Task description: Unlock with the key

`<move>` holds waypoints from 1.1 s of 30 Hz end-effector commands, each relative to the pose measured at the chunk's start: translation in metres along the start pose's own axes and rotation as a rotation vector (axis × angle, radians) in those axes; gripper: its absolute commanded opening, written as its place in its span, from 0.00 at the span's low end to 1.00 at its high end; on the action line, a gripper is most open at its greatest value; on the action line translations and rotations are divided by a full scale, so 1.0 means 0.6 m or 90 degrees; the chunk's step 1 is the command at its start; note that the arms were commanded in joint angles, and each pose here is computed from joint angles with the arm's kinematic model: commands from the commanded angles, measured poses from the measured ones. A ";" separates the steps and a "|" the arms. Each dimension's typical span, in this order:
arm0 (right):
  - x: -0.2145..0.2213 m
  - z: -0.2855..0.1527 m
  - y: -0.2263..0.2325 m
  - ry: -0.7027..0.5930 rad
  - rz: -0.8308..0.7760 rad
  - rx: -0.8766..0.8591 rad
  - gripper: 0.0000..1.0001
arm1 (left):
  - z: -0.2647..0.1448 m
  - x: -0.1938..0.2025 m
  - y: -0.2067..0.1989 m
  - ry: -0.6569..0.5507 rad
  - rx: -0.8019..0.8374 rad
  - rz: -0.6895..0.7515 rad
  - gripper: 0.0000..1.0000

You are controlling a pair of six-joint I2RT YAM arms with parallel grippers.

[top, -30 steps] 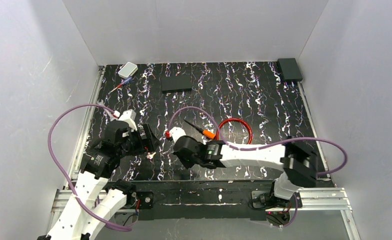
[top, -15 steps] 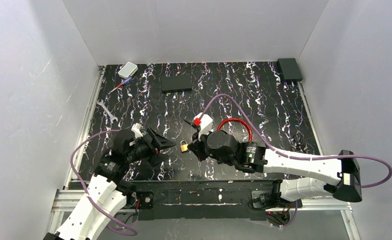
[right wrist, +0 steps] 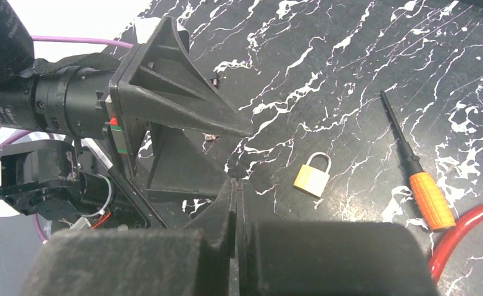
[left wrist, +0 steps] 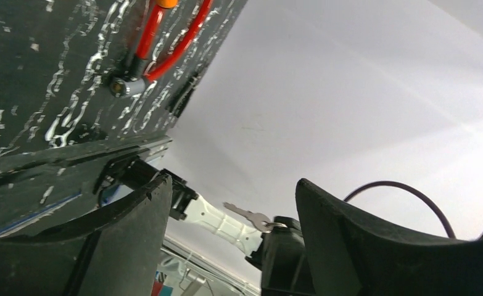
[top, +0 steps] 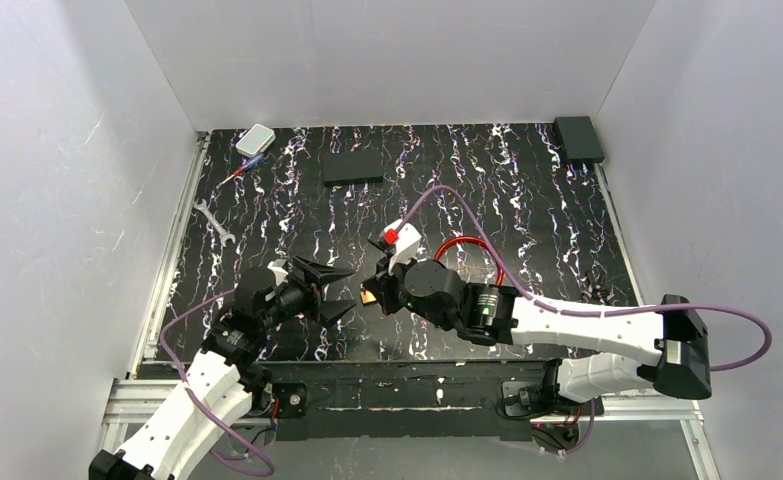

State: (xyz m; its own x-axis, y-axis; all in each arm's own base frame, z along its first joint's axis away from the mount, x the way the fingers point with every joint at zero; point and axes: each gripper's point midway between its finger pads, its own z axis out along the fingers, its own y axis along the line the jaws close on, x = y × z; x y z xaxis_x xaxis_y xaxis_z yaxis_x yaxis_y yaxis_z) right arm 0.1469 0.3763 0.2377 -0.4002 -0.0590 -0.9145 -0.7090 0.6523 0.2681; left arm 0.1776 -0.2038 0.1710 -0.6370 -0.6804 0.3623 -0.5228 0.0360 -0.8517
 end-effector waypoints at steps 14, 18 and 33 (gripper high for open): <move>-0.078 0.031 0.056 -0.096 0.028 -0.053 0.01 | 0.003 0.009 -0.032 0.009 0.045 -0.038 0.54; -0.074 0.033 0.057 -0.093 0.026 -0.056 0.01 | 0.002 0.010 -0.033 0.011 0.047 -0.035 0.50; -0.051 0.042 0.057 -0.079 0.012 -0.065 0.01 | 0.005 0.007 -0.027 0.008 0.040 -0.038 0.22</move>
State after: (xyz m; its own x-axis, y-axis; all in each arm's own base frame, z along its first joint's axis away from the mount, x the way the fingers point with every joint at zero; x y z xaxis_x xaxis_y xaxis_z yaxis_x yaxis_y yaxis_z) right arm 0.1502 0.4119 0.2447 -0.3716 -0.0132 -0.9283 -0.7440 0.6024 0.2892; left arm 0.1858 -0.2097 0.1882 -0.6117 -0.6691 0.4221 -0.5276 -0.0525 -0.8479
